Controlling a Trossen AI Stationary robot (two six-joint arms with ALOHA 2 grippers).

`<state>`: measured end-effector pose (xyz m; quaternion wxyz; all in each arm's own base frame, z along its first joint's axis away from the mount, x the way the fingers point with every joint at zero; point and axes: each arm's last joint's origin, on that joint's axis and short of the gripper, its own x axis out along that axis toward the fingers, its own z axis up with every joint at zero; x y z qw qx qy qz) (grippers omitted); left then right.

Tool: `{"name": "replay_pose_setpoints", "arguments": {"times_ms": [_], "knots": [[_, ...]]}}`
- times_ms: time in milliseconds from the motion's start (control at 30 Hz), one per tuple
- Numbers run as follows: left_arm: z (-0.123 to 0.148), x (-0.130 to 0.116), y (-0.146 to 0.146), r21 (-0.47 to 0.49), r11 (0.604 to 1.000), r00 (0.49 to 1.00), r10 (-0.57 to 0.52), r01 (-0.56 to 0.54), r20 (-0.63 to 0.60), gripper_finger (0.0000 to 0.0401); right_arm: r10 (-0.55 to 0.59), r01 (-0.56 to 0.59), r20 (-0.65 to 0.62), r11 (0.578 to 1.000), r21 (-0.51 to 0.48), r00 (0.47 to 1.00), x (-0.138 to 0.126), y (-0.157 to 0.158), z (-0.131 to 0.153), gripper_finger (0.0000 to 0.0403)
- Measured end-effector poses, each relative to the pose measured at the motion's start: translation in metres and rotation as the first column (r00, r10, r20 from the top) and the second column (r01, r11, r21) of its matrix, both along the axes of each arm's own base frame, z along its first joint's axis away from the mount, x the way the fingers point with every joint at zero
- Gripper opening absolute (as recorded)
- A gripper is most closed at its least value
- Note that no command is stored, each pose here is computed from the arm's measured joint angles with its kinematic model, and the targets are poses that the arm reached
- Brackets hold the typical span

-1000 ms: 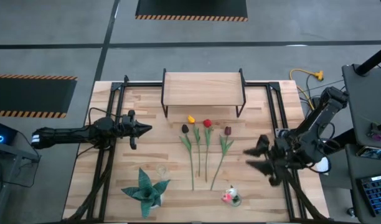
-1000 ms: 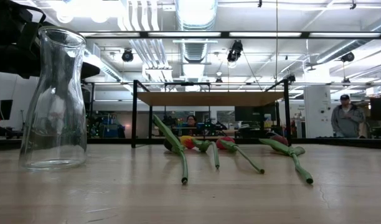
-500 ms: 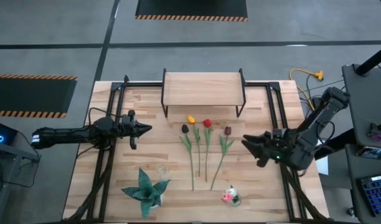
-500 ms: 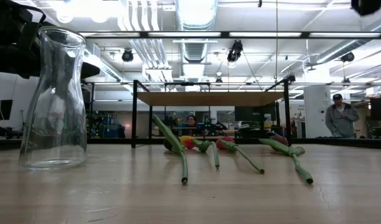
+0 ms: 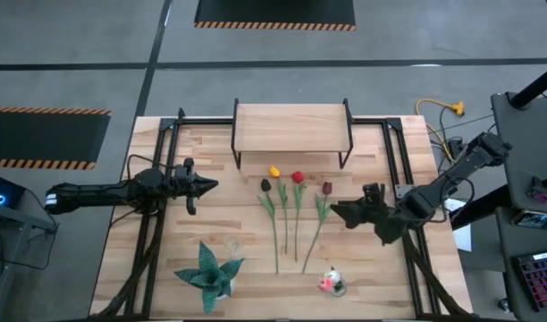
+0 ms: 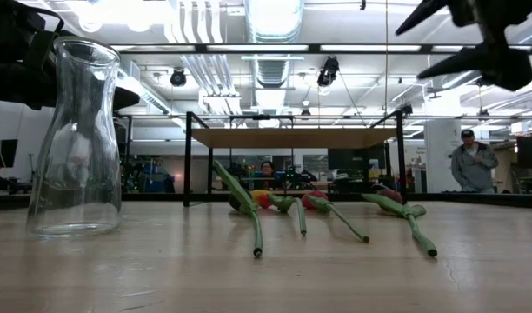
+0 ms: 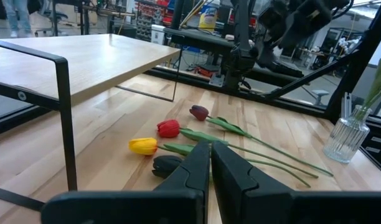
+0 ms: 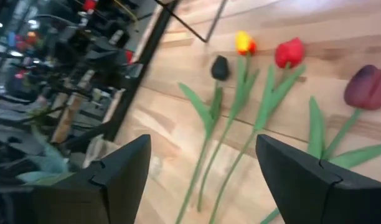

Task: Pick and place flowers into a vace then onto a shelf
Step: Put the dark red flower into the bottom transparent vase

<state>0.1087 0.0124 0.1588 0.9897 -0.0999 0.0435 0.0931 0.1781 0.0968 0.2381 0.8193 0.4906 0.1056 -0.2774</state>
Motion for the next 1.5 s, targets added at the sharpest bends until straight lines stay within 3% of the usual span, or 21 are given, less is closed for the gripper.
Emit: {"name": "replay_pose_setpoints", "arguments": {"times_ms": [267,733,967,1200,1500], "knots": [[0.0,0.0,0.0,0.0,1.0,1.0,0.0,0.0,0.0,0.0,-0.042,0.088,-0.258,0.982,0.168,0.965,0.014,-0.023,-0.028,0.0286],[0.0,0.0,0.0,0.0,1.0,1.0,0.0,0.0,0.001,0.0,-0.079,0.202,-0.491,0.958,0.204,0.868,0.036,-0.037,-0.07,0.0288],[0.0,0.0,0.0,0.0,1.0,1.0,0.0,0.0,0.0,0.0,-0.077,0.199,-0.465,0.955,0.219,0.882,0.054,-0.033,-0.083,0.0288],[0.0,0.0,0.0,0.0,1.0,1.0,0.0,0.0,-0.001,0.0,-0.095,0.235,-0.533,0.951,0.203,0.841,0.06,-0.031,-0.107,0.0278],[0.0,0.0,0.0,0.0,1.0,1.0,0.0,0.0,-0.001,0.0,-0.094,0.224,-0.53,0.956,0.187,0.843,0.073,-0.028,-0.118,0.0256]]}}
